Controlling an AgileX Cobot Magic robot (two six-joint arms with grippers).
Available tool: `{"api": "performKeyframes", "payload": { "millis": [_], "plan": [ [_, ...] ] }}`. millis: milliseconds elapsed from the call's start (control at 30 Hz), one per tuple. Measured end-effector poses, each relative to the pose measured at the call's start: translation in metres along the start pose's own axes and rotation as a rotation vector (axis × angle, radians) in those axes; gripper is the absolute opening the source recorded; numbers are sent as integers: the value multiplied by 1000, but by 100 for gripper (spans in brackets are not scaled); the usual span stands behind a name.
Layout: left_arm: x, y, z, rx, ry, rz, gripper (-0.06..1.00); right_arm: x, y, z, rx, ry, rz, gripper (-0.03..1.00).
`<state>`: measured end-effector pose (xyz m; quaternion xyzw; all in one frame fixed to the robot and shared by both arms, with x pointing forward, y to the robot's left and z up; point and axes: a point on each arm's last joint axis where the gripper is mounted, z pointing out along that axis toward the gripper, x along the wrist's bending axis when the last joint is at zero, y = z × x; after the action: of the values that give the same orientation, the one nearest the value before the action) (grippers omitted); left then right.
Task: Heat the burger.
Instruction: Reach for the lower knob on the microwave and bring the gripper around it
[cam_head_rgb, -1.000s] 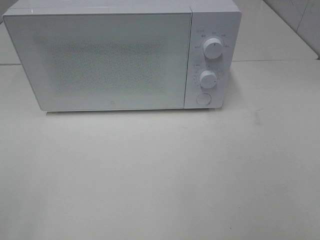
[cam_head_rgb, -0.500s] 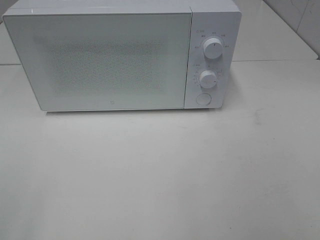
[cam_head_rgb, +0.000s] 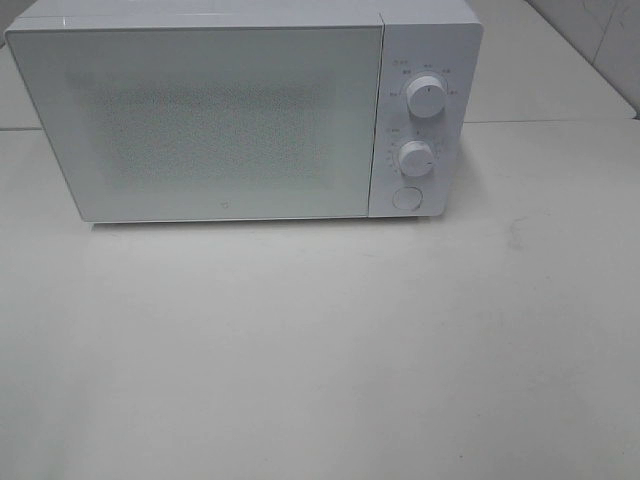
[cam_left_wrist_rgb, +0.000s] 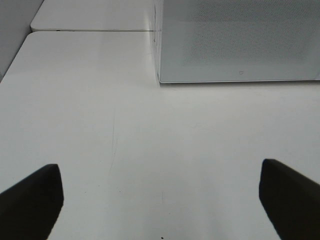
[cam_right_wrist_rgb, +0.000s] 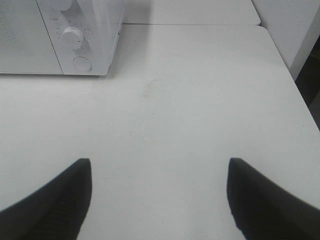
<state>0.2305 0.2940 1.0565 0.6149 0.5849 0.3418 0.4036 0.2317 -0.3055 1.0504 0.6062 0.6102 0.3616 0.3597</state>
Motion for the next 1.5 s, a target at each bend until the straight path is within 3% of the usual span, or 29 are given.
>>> {"api": "performKeyframes", "payload": {
  "millis": [600,900,1500],
  "plan": [
    [0,0,0,0,0,0,98,0,0,0,-1,0,0,74],
    [0,0,0,0,0,0,98,1,12,-3,-103,8,12,74],
    [0,0,0,0,0,0,98,9,58,69,-37,24,-3,74]
  ]
}}
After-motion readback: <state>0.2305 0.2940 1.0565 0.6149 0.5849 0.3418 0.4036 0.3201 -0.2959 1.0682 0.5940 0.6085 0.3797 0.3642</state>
